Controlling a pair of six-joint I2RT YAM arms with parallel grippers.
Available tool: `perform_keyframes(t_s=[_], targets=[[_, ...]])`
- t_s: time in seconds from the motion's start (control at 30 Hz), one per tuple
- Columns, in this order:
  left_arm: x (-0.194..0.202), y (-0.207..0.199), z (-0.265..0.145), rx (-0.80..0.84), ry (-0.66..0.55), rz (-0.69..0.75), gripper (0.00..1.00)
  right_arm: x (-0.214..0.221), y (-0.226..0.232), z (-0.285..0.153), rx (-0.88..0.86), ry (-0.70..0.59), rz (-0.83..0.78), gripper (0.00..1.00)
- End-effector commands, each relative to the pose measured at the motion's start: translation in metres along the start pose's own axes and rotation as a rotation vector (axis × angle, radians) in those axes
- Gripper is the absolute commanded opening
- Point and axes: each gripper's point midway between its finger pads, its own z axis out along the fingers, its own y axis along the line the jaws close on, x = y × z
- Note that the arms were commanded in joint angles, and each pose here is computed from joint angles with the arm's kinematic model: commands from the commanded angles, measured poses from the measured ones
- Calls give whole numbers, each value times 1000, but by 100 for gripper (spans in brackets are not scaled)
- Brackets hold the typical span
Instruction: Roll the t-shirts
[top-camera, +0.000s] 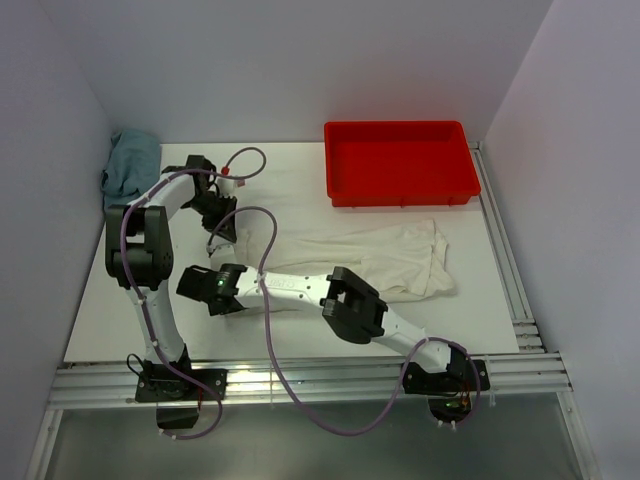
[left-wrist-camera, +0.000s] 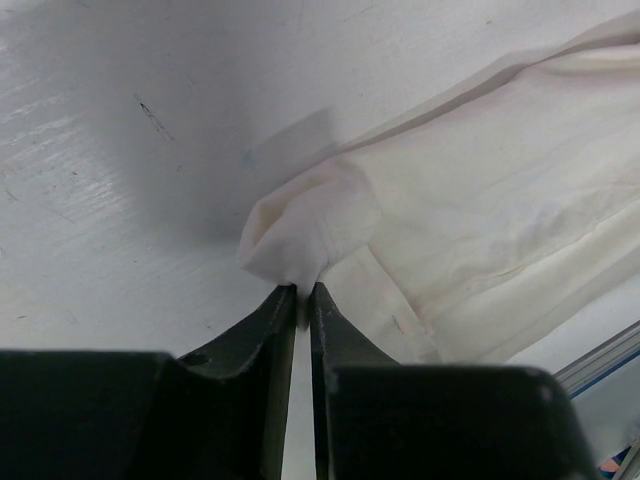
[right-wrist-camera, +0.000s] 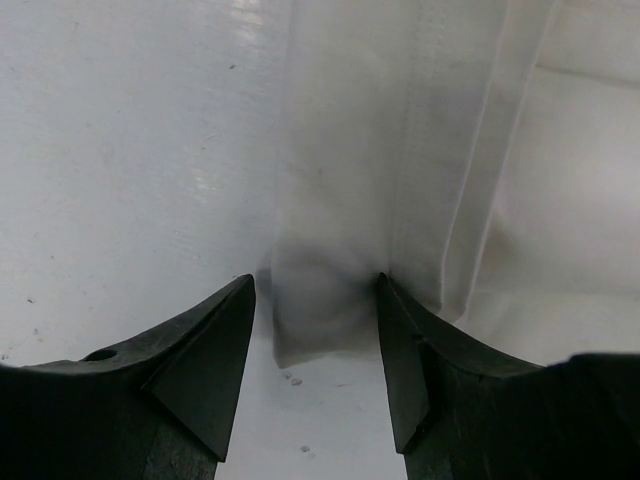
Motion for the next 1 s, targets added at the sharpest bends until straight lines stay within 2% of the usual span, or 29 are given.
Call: perform_keyframes(t_s=[0.0,0.07,0.1,0.23,0.37,0.47,0.6,0.97], targets=[[-18,-5,-10,-9,-47,22,17,14,5,8,1,35,-23,59],[-19,-6,-11,-12,-49,22,17,19,2,10,13,49,-19,58],[-19,-5,-11,-14,-47,20,18,20,3,11,7,51,-12,48],[-21,-4,-10,-20,-50,14,17,25,6,7,-38,68,18,25],[-27,-3,-12,-37,-71,12,18,32,7,0,-112,100,64,15],[-32,-2,-15,-41,-88,12,18,27,18,-6,-235,90,139,6],[-39,-4,-18,-38,-101,11,18,9,28,-18,-377,53,256,1],[-56,-6,-27,-42,-134,22,18,-8,17,-40,-665,14,544,0]])
